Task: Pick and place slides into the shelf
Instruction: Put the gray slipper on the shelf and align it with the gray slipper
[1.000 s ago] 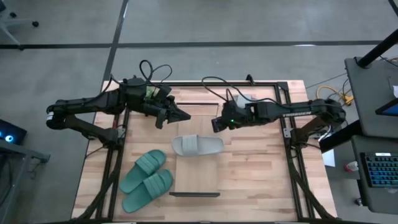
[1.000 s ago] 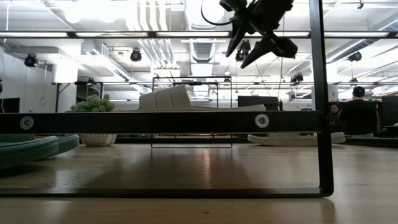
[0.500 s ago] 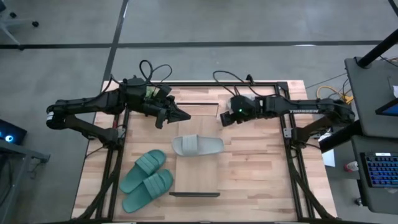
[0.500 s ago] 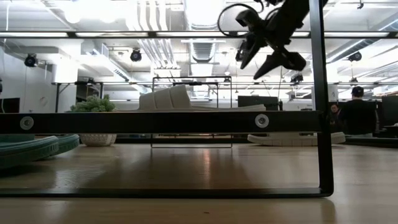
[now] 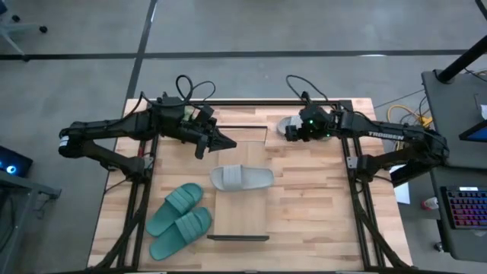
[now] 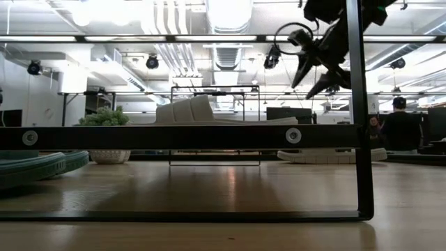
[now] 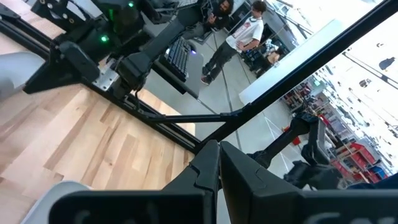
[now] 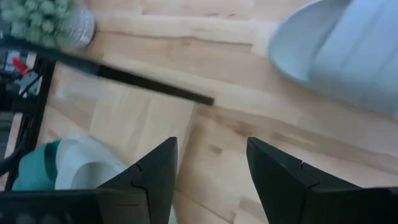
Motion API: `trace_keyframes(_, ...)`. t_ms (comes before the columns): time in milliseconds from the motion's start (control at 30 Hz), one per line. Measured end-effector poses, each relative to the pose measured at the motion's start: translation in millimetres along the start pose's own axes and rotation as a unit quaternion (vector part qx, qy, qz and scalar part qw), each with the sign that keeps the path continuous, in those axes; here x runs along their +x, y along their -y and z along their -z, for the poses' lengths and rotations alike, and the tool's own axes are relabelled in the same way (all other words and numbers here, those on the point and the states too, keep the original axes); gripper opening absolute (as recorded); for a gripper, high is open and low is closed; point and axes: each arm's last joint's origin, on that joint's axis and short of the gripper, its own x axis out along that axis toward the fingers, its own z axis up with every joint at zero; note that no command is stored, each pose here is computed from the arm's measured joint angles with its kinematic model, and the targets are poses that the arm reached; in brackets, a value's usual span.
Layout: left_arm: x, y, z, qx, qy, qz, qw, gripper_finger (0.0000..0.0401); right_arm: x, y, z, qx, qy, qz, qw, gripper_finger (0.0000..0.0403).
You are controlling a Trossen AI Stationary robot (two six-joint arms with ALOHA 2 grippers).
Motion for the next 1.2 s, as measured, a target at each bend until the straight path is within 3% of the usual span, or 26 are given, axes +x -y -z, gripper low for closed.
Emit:
trace_keyframes(367, 1, -1, 0, -0.001, -0.001, -0.001, 1.000, 0.0000, 11, 40, -10, 0.057, 0.005, 0.050, 0.997, 0.0185)
trace_keyframes(800, 1, -1, 0, -0.001, -0.002, 0.001, 1.000, 0.0000, 9, 61, -27, 0.091, 0.030, 0.083, 0.992, 0.0185)
trace_keyframes(1200, 1, 0, 0, -0.001, -0.005, 0.004, 1.000, 0.0000, 32, 75, -28, 0.081, -0.025, 0.136, 0.987, 0.0185)
